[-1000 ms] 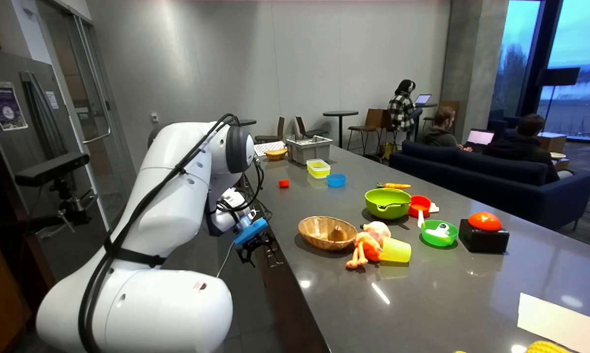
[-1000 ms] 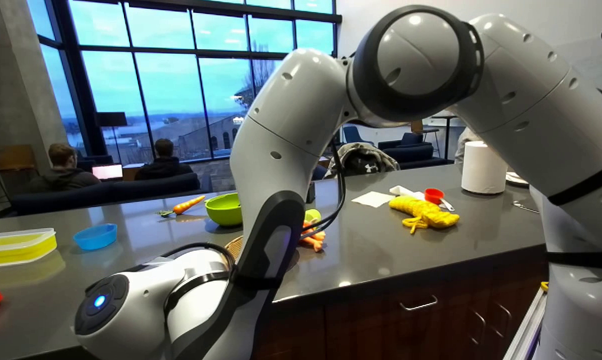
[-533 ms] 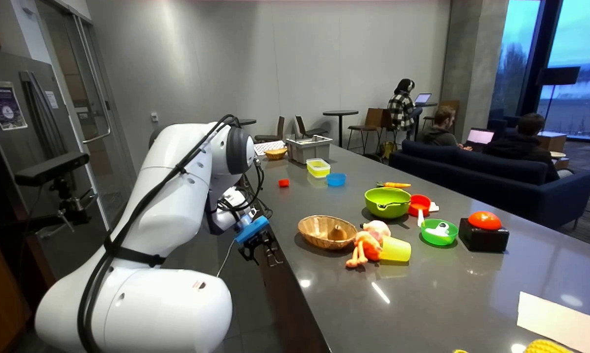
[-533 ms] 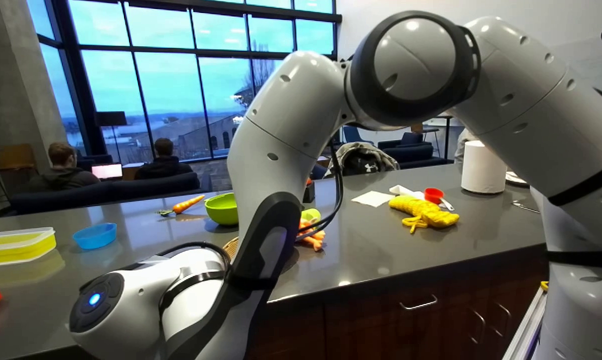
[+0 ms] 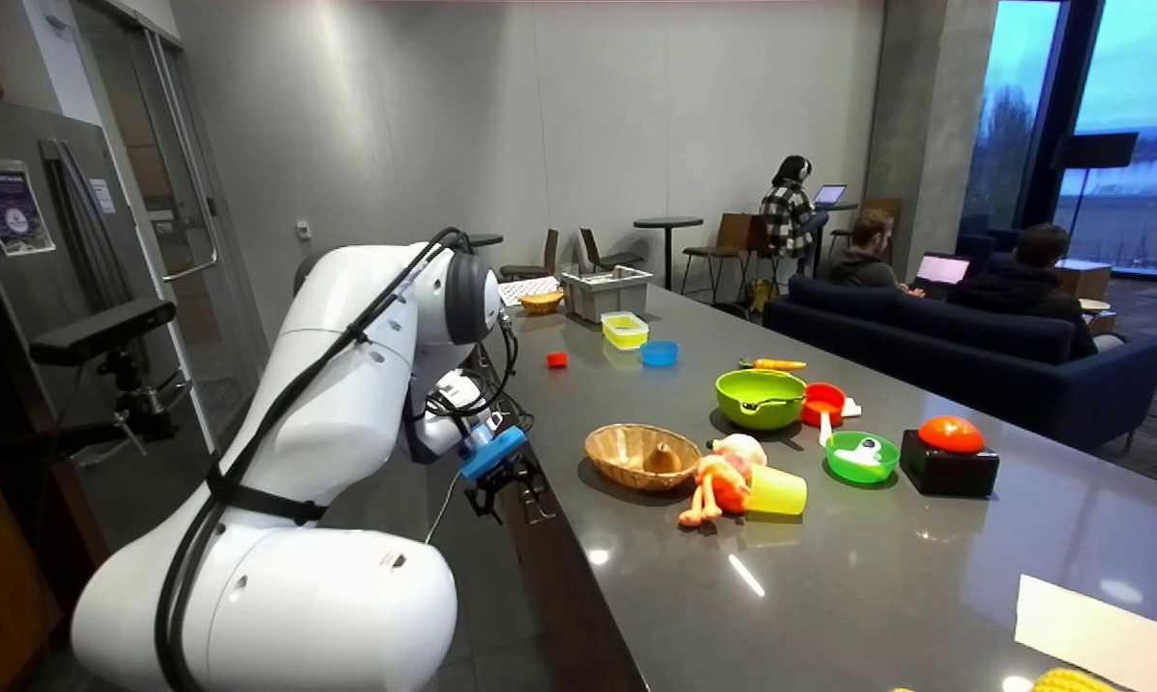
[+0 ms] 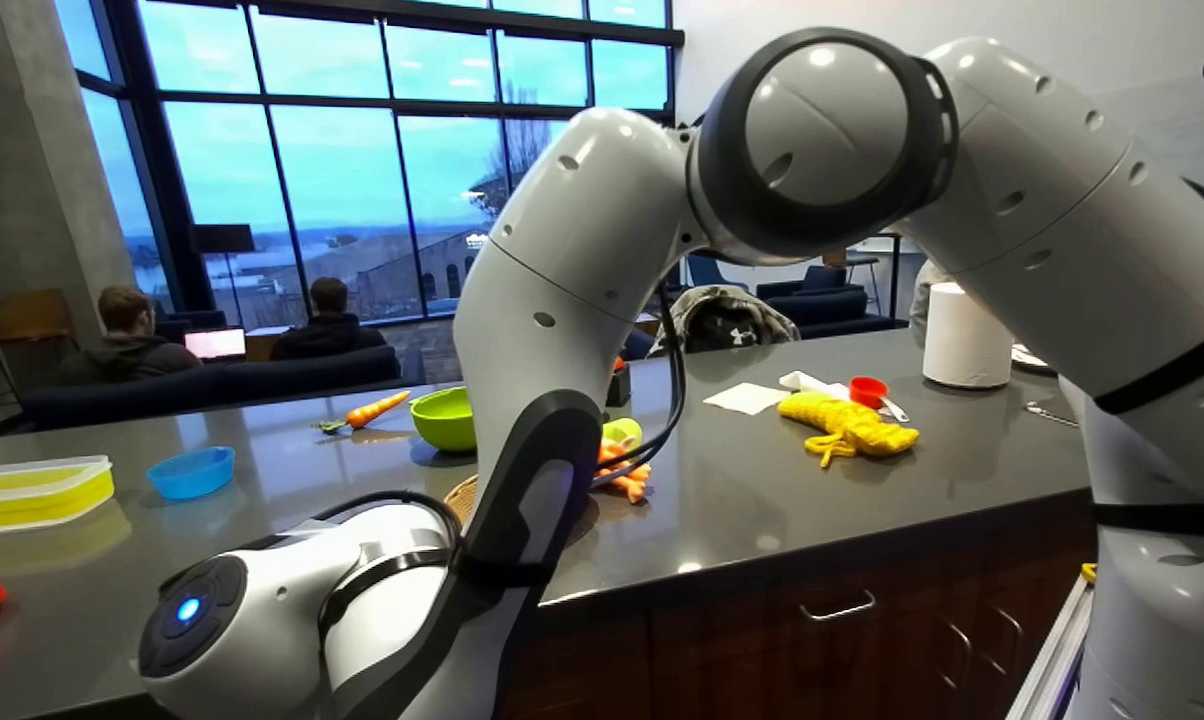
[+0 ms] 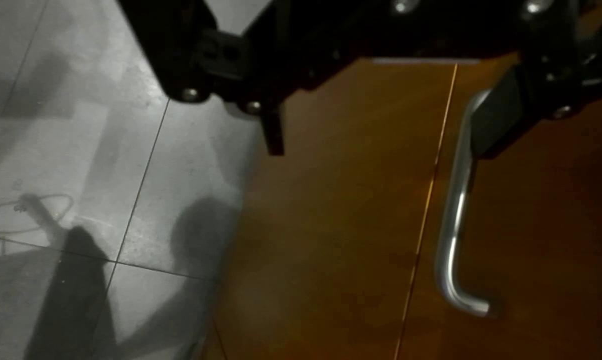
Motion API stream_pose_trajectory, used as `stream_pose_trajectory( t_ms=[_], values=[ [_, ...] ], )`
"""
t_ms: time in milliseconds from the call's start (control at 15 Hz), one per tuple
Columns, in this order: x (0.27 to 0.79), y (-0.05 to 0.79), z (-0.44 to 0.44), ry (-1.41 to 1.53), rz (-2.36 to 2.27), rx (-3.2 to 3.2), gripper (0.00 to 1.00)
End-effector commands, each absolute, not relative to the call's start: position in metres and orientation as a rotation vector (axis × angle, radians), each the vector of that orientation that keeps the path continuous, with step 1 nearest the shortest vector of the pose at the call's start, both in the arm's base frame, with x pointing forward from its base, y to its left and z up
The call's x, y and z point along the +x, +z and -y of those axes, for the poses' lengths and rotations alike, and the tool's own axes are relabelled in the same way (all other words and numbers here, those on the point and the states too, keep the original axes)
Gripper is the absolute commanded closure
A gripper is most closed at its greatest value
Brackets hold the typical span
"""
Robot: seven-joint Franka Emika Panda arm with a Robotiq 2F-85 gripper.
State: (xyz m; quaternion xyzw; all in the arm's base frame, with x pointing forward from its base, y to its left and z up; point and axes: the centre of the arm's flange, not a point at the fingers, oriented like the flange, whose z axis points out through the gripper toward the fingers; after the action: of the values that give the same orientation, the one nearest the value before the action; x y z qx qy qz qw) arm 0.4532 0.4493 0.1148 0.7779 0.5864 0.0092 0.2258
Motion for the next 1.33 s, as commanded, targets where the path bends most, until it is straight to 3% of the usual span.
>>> stream_pose_trajectory(
  t_ms=[0,1267],
  values=[
    [0.455,0.126,-0.442,0.045,-1.602,2.12,0.0],
    [0.463,0.132,-0.427,0.043,-1.579,2.116,0.0]
  ],
)
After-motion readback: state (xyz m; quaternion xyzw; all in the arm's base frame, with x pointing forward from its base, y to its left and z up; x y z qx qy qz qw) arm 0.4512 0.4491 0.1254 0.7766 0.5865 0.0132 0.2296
